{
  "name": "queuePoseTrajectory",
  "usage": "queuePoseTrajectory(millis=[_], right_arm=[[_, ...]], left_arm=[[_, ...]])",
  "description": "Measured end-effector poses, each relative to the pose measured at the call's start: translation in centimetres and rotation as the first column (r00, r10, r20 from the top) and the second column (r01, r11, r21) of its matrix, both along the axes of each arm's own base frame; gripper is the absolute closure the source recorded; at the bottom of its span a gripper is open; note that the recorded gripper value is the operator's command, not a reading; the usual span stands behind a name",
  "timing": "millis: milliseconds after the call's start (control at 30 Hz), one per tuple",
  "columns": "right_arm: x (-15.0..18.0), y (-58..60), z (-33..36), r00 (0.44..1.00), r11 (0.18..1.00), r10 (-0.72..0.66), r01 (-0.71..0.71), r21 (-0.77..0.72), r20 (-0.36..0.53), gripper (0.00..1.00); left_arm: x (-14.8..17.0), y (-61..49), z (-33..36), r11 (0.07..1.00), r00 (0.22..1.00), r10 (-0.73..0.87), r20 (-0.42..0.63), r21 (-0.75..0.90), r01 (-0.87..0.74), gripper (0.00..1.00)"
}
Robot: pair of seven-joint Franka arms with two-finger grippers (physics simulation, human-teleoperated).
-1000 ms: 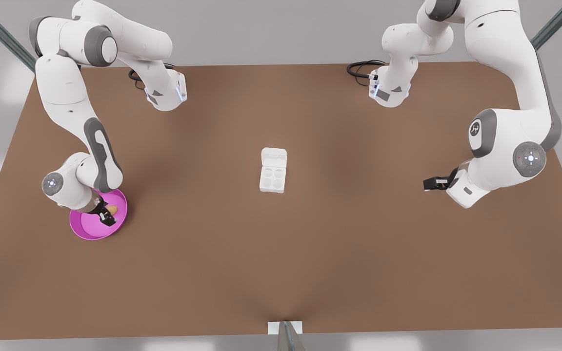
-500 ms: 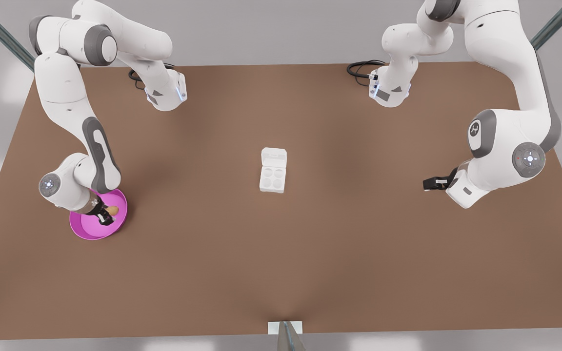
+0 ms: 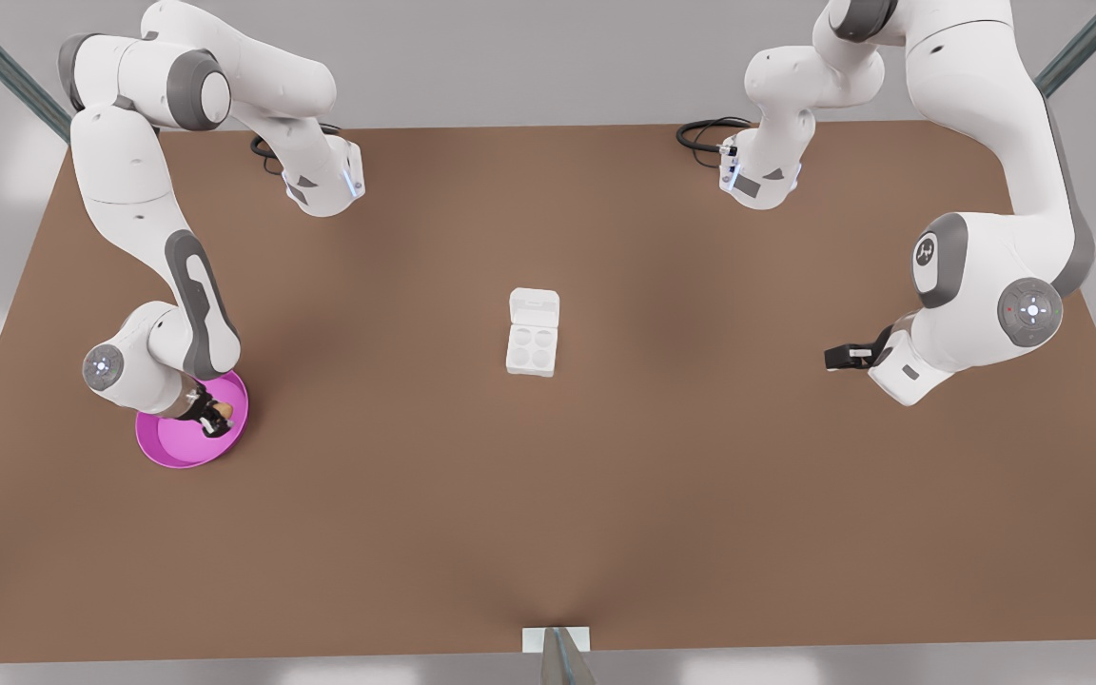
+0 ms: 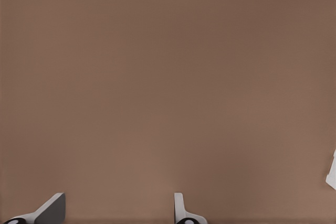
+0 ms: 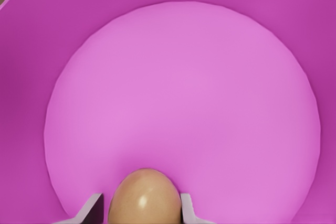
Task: Pack egg into the box and close the box lid
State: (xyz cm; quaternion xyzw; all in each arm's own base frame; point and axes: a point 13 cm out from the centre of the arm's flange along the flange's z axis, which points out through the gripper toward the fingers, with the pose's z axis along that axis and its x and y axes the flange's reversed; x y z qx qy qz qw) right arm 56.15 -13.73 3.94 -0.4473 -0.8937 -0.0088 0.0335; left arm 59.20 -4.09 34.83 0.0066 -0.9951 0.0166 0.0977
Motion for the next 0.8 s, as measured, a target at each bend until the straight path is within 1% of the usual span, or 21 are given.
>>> queuePoseTrajectory(millis=[300, 367, 433, 600, 800], right_arm=[[0.21, -0.19, -0.01, 1.0, 1.0, 0.0, 0.0, 0.001, -0.004, 0.37], [0.51, -0.39, 0.31, 1.0, 1.0, -0.001, 0.001, 0.002, -0.002, 0.4], [0.63, -0.41, 0.43, 1.0, 1.0, 0.0, 0.0, 0.004, -0.004, 0.4], [0.17, 0.11, -0.25, 1.0, 1.0, 0.008, -0.008, 0.01, -0.025, 0.42], [0.07, 0.21, -0.35, 1.0, 1.0, 0.011, -0.011, 0.015, -0.029, 0.43]], left_arm=[[0.0, -0.03, 0.05, 1.0, 1.0, 0.0, 0.0, 0.0, 0.0, 0.0], [-0.01, -0.08, 0.06, 1.0, 1.0, 0.0, 0.0, 0.0, 0.0, 0.0], [-0.01, -0.06, 0.06, 1.0, 1.0, 0.0, 0.0, 0.0, 0.0, 0.0], [0.0, 0.0, -0.14, 1.0, 1.0, 0.001, -0.004, 0.0, -0.001, 0.0], [0.03, -0.03, -0.17, 1.0, 1.0, 0.001, -0.004, 0.001, -0.001, 0.0]])
